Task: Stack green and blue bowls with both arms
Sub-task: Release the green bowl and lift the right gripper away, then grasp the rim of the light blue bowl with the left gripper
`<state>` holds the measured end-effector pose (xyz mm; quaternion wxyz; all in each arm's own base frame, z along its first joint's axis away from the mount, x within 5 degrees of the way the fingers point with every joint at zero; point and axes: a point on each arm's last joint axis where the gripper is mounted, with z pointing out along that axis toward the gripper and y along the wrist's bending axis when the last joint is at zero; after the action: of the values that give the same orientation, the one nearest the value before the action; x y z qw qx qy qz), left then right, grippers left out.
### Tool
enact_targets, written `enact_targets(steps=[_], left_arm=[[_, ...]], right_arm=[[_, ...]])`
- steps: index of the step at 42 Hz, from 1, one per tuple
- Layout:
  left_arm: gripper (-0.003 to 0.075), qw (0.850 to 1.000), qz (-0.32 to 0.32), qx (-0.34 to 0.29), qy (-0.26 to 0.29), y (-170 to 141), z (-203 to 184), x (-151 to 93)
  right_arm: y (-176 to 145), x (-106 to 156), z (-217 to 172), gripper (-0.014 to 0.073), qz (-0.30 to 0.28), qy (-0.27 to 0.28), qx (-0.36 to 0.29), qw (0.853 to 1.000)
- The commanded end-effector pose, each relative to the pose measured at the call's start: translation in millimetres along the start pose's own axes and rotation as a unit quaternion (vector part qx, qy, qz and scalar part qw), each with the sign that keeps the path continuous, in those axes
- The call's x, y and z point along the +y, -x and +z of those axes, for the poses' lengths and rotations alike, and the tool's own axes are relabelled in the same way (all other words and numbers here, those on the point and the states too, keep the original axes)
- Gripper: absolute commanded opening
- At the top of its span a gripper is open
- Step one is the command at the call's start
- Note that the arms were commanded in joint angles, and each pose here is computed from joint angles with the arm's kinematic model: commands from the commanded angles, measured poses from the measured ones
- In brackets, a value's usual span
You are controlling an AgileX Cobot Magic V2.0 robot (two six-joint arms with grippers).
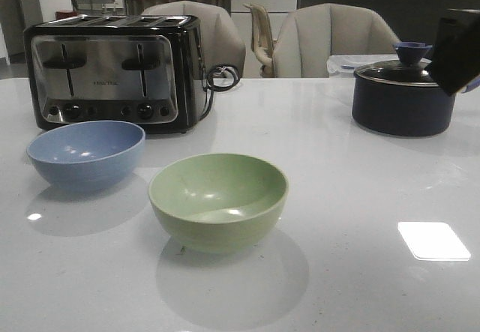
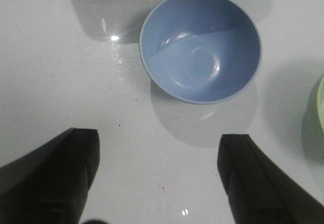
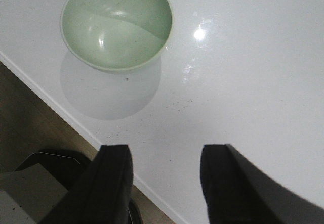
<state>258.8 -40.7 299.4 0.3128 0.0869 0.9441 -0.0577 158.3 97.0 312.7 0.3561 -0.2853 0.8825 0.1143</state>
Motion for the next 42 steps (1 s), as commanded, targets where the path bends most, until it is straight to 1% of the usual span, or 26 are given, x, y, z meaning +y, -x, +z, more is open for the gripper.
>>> enact_targets(steps=[1, 10, 16, 24, 26, 29, 33, 37, 42], left_arm=[[0.0542, 0.999, -0.001, -0.041, 0.001, 32, 13, 1], [0.0542, 1.0, -0.005, 0.007, 0.0, 59, 77, 7], [0.0542, 1.0, -0.007, 0.031, 0.0, 67, 113, 10], [0.0532, 0.999, -0.009, 0.051, -0.001, 72, 146, 13], [0.0506, 0.998, -0.009, 0.056, -0.001, 71, 152, 14], [0.0437, 0.998, -0.009, 0.056, 0.0, 72, 156, 14], [0.0319, 0.998, -0.006, 0.055, 0.002, 73, 157, 15], [0.0221, 0.998, -0.005, 0.056, 0.002, 73, 157, 15], [0.0141, 0.998, -0.001, 0.063, 0.004, 73, 156, 15]], right_arm=[[12, -1, -8, 0.0435, -0.008, -0.009, -0.048, 0.999], [12, -1, -8, 0.0435, -0.008, -0.009, -0.048, 0.999], [12, -1, -8, 0.0435, -0.008, -0.009, -0.048, 0.999], [12, -1, -8, 0.0435, -0.008, -0.009, -0.048, 0.999], [12, -1, -8, 0.0435, -0.008, -0.009, -0.048, 0.999], [12, -1, -8, 0.0435, -0.008, -0.009, -0.048, 0.999], [12, -1, -8, 0.0435, -0.008, -0.009, -0.048, 0.999], [12, -1, -8, 0.0435, -0.008, -0.009, -0.048, 0.999], [12, -1, -8, 0.0435, -0.008, -0.009, -0.048, 0.999]])
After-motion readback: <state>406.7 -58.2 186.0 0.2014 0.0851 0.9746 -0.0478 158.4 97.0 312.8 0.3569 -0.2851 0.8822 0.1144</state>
